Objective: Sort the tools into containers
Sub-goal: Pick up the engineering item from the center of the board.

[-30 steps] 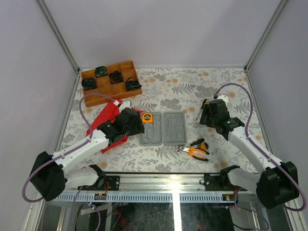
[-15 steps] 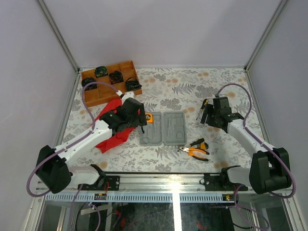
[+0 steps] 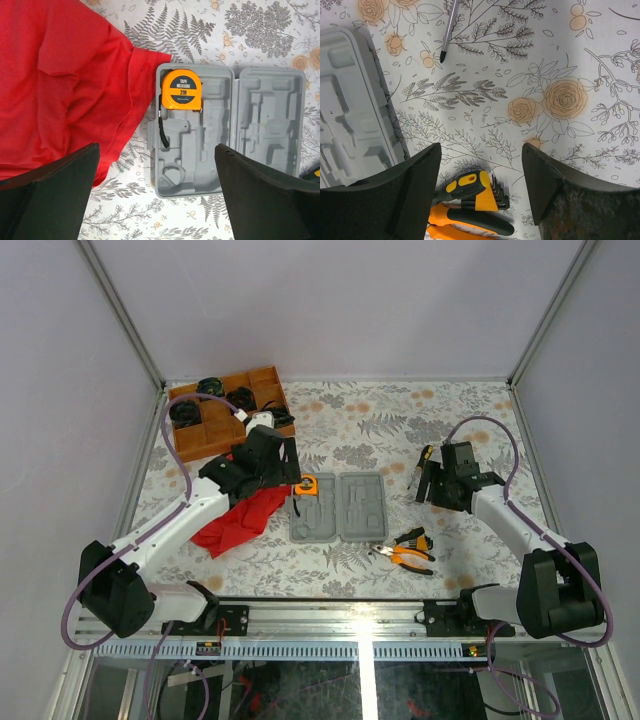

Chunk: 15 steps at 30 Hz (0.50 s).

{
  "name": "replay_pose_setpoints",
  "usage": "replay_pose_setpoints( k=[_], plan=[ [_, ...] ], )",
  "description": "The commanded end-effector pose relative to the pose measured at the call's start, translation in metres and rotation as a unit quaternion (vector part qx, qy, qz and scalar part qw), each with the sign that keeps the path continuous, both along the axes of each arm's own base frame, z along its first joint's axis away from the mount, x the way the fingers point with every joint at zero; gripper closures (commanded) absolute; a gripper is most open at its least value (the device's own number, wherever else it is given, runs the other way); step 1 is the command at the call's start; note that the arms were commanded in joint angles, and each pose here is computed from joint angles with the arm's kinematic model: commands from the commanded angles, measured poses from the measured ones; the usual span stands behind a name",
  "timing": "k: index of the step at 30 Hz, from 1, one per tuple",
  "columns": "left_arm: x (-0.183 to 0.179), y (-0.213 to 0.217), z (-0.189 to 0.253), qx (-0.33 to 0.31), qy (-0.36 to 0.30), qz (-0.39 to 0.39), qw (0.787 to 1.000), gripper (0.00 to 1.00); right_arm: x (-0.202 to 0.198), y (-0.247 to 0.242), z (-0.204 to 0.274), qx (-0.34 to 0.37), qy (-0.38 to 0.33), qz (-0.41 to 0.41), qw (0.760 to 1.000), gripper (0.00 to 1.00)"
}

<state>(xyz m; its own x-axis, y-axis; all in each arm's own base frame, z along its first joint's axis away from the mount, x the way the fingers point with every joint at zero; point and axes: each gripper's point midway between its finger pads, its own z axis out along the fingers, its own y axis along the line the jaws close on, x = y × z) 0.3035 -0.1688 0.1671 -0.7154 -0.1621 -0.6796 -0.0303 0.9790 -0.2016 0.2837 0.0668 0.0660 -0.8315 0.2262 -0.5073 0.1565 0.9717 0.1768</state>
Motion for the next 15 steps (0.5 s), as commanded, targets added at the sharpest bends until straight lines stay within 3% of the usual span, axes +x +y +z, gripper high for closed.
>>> replay_pose_setpoints(
  k=[1, 6, 15],
  plan=[
    [0.003, 0.012, 0.009, 0.019, -0.016, 0.003, 1.000, 0.03, 0.000, 0.002, 0.013, 0.008, -0.006, 0.006, 1.000, 0.27],
    [-0.002, 0.016, 0.006, 0.019, -0.014, 0.006, 1.000, 0.00, 0.001, 0.007, 0.012, 0.030, -0.005, -0.014, 0.999, 0.27],
    [-0.003, 0.022, 0.009, 0.027, -0.022, 0.014, 0.999, 0.00, -0.004, -0.021, 0.012, 0.017, -0.051, -0.150, 0.987, 0.26]
  ],
)
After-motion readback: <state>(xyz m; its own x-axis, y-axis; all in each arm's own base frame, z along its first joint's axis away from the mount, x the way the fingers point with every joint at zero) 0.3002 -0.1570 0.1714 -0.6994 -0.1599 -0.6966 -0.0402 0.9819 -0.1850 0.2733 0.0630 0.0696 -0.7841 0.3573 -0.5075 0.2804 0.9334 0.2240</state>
